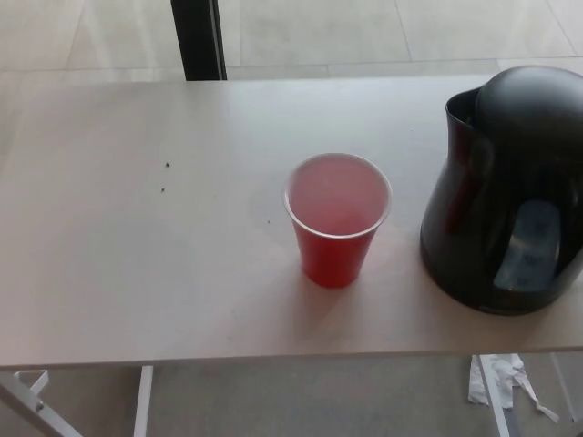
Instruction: The robot uses its right hand to lift up a kettle kept on the middle of the desk by its handle and tilt it into a glass kept next to it to pour out water
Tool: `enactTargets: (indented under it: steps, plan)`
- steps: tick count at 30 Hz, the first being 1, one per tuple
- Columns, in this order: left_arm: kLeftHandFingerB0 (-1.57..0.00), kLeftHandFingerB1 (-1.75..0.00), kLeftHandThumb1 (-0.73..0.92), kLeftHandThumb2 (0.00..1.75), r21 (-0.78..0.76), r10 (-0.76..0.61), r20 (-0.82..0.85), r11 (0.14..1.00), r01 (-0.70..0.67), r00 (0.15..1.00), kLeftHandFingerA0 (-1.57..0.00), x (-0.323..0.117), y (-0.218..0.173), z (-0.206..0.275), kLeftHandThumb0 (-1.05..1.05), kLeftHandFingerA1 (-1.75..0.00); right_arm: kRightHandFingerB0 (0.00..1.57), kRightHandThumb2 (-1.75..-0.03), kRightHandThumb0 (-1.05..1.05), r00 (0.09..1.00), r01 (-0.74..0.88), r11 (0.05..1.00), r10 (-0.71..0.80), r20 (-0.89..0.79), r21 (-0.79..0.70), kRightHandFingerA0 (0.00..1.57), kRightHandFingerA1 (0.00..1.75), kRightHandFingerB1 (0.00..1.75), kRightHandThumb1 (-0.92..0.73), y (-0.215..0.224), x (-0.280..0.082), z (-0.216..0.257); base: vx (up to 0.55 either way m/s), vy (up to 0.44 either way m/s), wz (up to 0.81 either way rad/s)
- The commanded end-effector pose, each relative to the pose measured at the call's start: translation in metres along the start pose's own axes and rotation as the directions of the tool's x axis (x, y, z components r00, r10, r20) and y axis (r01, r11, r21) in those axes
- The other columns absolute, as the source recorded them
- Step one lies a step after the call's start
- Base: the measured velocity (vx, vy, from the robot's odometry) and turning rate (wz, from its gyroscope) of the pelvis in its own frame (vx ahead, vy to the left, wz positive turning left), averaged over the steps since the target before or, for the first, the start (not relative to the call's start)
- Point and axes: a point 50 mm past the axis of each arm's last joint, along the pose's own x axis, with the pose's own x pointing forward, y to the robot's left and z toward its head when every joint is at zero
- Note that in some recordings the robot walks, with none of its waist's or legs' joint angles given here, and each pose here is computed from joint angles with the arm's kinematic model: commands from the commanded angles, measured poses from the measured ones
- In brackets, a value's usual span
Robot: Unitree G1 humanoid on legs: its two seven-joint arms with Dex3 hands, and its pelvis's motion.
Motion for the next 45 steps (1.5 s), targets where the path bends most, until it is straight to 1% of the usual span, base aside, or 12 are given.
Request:
enactTargets:
  steps: [1,2,18,19,20,22,23,29,31,39,40,45]
  plan:
    - [-0.36,-0.53,0.46,0.86,-0.113,-0.058,-0.019,0.992,0.056,0.998,-0.51,-0.004,0.011,0.002,-0.63,-0.61,0.29,-0.56,-0.68,0.999,-0.008,0.996,0.004,0.051,0.085,0.74,0.7,0.46,-0.5,-0.016,0.0,0.009,0.0,0.0,0.0]
    - [-0.44,-0.44,0.58,0.58,-0.13,-0.059,-0.018,0.99,0.056,0.998,-0.58,-0.004,0.011,0.001,-0.61,-0.53,0.3,-0.56,-0.69,0.999,0.005,0.993,-0.01,0.045,0.121,0.78,0.71,0.47,-0.52,-0.017,0.001,0.008,0.0,0.0,0.0]
    - [-0.4,-0.38,0.62,0.59,-0.163,-0.043,-0.006,0.986,0.041,0.999,-0.54,-0.009,0.017,-0.004,-0.65,-0.49,0.17,-0.57,-0.87,0.908,-0.065,0.89,-0.135,0.396,0.451,0.4,0.69,0.47,-0.56,-0.046,-0.002,0.118,0.0,0.0,0.0]
    - [-0.27,-0.52,0.5,0.9,-0.145,-0.055,-0.003,0.988,0.054,0.998,-0.47,-0.008,0.016,0.003,-0.67,-0.62,0.12,-0.86,-0.95,0.881,-0.108,0.889,-0.122,0.456,0.445,0.63,0.86,0.52,-0.48,-0.047,-0.005,0.136,0.0,0.0,0.0]
    - [-0.41,-0.42,0.63,0.59,-0.154,-0.054,0.004,0.987,0.054,0.999,-0.54,-0.007,0.015,0.005,-0.64,-0.53,0.17,-0.58,-0.88,0.865,-0.117,0.896,-0.121,0.488,0.429,0.84,0.72,0.47,-0.54,-0.047,-0.008,0.15,0.0,0.0,0.0]
    - [-0.41,-0.42,0.63,0.59,-0.161,-0.051,0.008,0.986,0.052,0.999,-0.54,-0.007,0.015,0.005,-0.64,-0.53,0.16,-0.83,-0.86,0.821,-0.162,0.895,-0.112,0.56,0.416,0.83,0.69,0.55,-0.39,-0.047,-0.014,0.176,0.0,0.0,0.0]
    - [-0.34,-0.55,0.48,0.88,-0.16,-0.071,0.013,0.984,0.072,0.997,-0.42,-0.008,0.016,0.006,-0.66,-0.61,0.24,-0.58,-0.96,0.785,-0.189,0.9,-0.102,0.611,0.392,0.67,0.7,0.62,-0.46,-0.047,-0.021,0.196,0.0,0.0,0.0]
    - [-0.48,-0.41,0.61,0.59,-0.163,-0.062,0.015,0.985,0.064,0.998,-0.53,-0.008,0.014,0.006,-0.7,-0.55,0.29,-0.76,-1.05,0.644,-0.312,0.921,0.025,0.765,0.233,0.38,0.77,0.69,-0.39,-0.036,-0.049,0.26,0.0,0.0,0.0]
    - [-0.34,-0.53,0.49,0.9,-0.158,-0.063,0.014,0.985,0.064,0.998,-0.48,-0.006,0.014,0.005,-0.72,-0.62,0.24,-0.7,-0.9,0.595,-0.358,0.913,0.061,0.802,0.196,0.34,0.65,0.57,-0.34,-0.028,-0.056,0.274,0.0,0.0,0.0]
    - [-0.4,-0.48,0.63,0.59,-0.159,-0.072,0.021,0.985,0.074,0.997,-0.5,-0.007,0.011,0.007,-0.61,-0.6,0.13,-0.56,-0.71,0.493,-0.376,0.919,0.303,0.815,-0.114,0.21,0.44,0.3,-0.5,0.02,-0.084,0.306,0.0,0.0,0.0]
    - [-0.41,-0.48,0.63,0.59,-0.158,-0.072,0.021,0.985,0.074,0.997,-0.51,-0.007,0.011,0.008,-0.62,-0.61,0.0,-0.87,-0.37,0.488,-0.381,0.914,0.326,0.81,-0.139,0.01,0.5,0.5,-0.25,0.026,-0.086,0.306,0.0,0.0,0.0]
    - [-0.39,-0.43,0.63,0.58,-0.155,-0.083,0.021,0.984,0.085,0.996,-0.52,-0.006,0.013,0.008,-0.64,-0.56,0.06,-0.75,-0.68,0.46,-0.391,0.873,0.46,0.759,-0.293,0.1,0.45,0.3,-0.41,0.056,-0.091,0.301,0.0,0.0,0.0]
